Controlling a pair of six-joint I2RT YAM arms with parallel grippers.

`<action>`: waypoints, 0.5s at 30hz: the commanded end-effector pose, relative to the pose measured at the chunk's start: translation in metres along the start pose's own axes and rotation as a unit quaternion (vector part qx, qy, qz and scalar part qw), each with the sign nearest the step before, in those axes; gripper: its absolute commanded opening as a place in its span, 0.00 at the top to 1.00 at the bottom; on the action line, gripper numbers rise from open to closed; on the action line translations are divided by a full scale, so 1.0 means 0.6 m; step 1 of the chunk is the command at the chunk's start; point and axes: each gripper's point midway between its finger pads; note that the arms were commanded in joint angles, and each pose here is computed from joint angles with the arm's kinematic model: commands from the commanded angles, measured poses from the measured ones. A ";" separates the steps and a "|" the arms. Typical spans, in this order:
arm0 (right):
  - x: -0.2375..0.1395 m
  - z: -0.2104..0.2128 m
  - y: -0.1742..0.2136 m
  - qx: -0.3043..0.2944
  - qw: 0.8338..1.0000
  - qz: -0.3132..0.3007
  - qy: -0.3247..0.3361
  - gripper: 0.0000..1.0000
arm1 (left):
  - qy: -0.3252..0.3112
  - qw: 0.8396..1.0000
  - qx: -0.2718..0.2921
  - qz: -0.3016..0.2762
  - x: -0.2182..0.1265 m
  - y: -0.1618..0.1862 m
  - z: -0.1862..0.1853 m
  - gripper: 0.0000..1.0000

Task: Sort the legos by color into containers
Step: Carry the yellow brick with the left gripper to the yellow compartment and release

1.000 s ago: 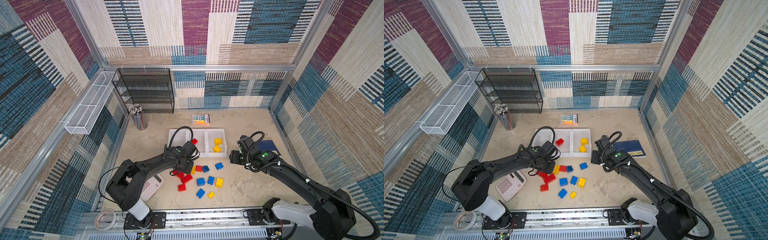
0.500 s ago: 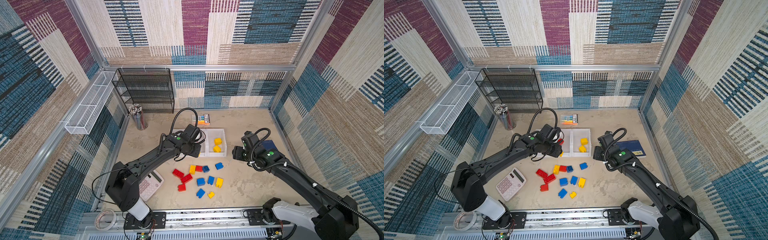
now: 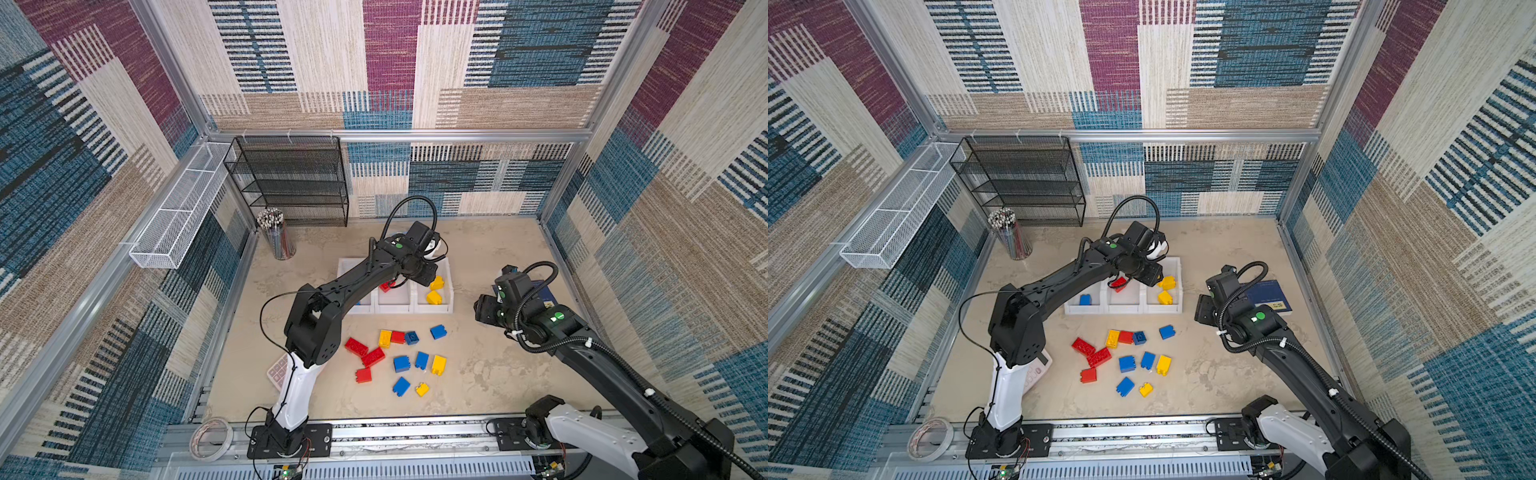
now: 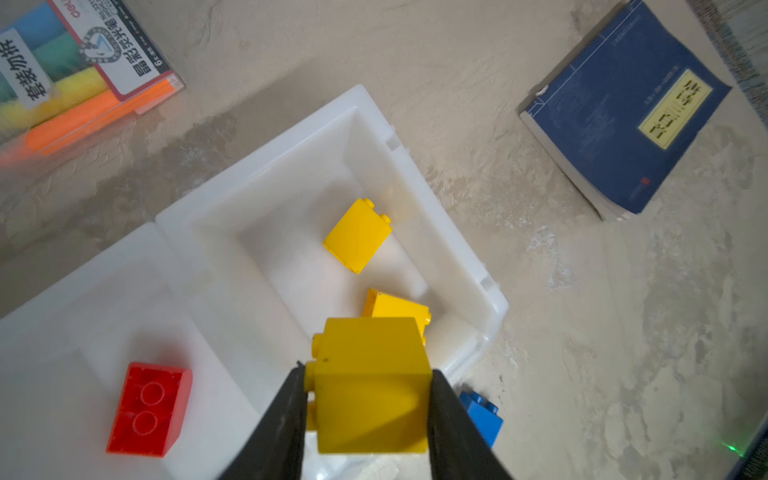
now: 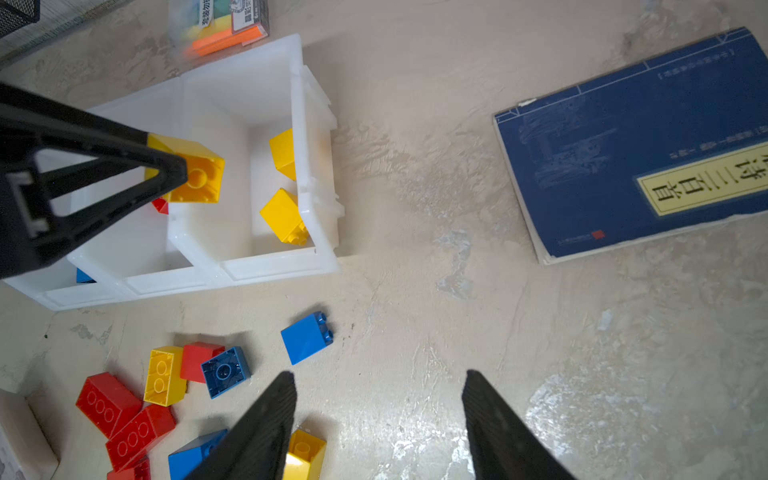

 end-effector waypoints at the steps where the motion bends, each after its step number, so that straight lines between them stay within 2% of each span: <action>1: -0.005 -0.008 0.007 0.013 1.000 0.004 0.003 0.34 | 0.004 1.000 0.020 0.013 0.013 0.001 0.000 0.61; 8: -0.011 -0.021 0.013 0.014 1.000 0.005 0.014 0.34 | -0.004 1.000 0.013 0.014 0.024 -0.002 0.005 0.46; 15: -0.003 -0.017 0.017 0.001 1.000 0.013 0.011 0.33 | -0.010 1.000 0.005 -0.013 -0.025 -0.020 0.006 0.42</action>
Point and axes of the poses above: each gripper's point midway between its finger pads, its own x axis out along the fingers, its own z axis along the line the jaws close on, y = z × x, and after that the axes turned 12 degrees about x, right-handed
